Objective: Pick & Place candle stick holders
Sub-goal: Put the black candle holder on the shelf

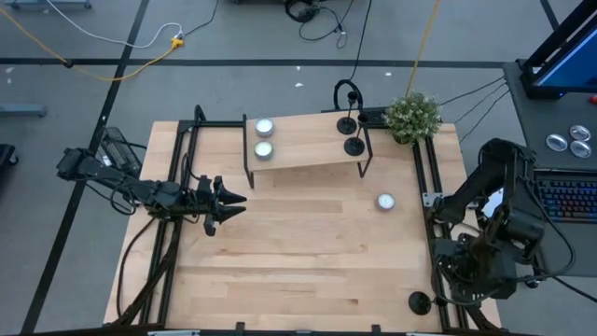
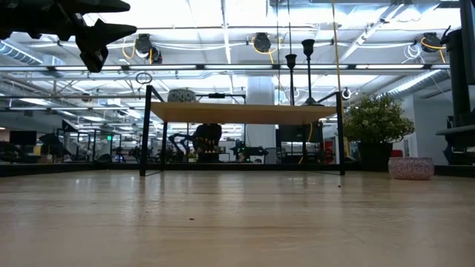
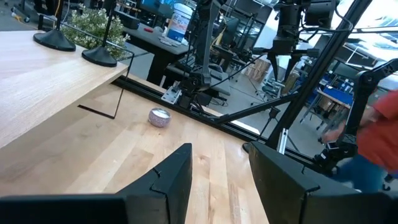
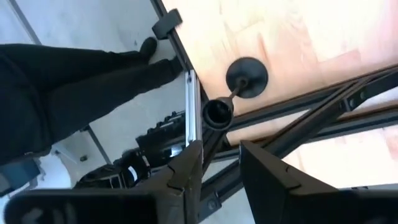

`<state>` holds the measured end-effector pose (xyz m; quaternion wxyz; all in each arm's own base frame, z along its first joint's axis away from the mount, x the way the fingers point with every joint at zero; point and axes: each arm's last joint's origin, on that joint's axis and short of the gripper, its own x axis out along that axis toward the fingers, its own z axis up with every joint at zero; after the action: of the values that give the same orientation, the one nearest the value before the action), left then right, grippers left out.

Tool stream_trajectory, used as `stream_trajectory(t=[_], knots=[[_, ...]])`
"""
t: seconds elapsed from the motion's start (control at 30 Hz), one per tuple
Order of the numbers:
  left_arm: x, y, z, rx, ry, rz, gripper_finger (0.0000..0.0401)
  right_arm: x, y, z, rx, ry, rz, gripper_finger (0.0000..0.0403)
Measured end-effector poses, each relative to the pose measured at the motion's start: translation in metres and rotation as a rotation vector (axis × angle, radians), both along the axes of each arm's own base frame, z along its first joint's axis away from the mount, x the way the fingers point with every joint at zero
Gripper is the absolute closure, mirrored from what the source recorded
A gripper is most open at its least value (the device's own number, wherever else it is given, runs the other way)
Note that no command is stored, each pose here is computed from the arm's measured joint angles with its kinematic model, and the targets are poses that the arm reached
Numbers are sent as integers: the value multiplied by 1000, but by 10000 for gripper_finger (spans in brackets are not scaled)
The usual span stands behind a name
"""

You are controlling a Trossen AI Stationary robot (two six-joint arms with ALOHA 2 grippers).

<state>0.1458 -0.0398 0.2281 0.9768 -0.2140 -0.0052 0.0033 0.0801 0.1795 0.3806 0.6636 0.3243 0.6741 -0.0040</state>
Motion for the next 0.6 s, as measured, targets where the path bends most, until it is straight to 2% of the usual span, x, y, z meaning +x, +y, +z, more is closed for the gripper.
stream_trajectory(t=[0.23,0.33,0.43,0.6], knots=[[0,0,0,0,0,0,237,0,2,-5,-9,12,0,256],[0,0,0,0,0,0,238,-1,6,-18,-18,51,21,229],[0,0,0,0,0,0,238,0,13,-33,18,112,57,205],[0,0,0,4,1,0,237,-1,15,-52,23,167,50,187]])
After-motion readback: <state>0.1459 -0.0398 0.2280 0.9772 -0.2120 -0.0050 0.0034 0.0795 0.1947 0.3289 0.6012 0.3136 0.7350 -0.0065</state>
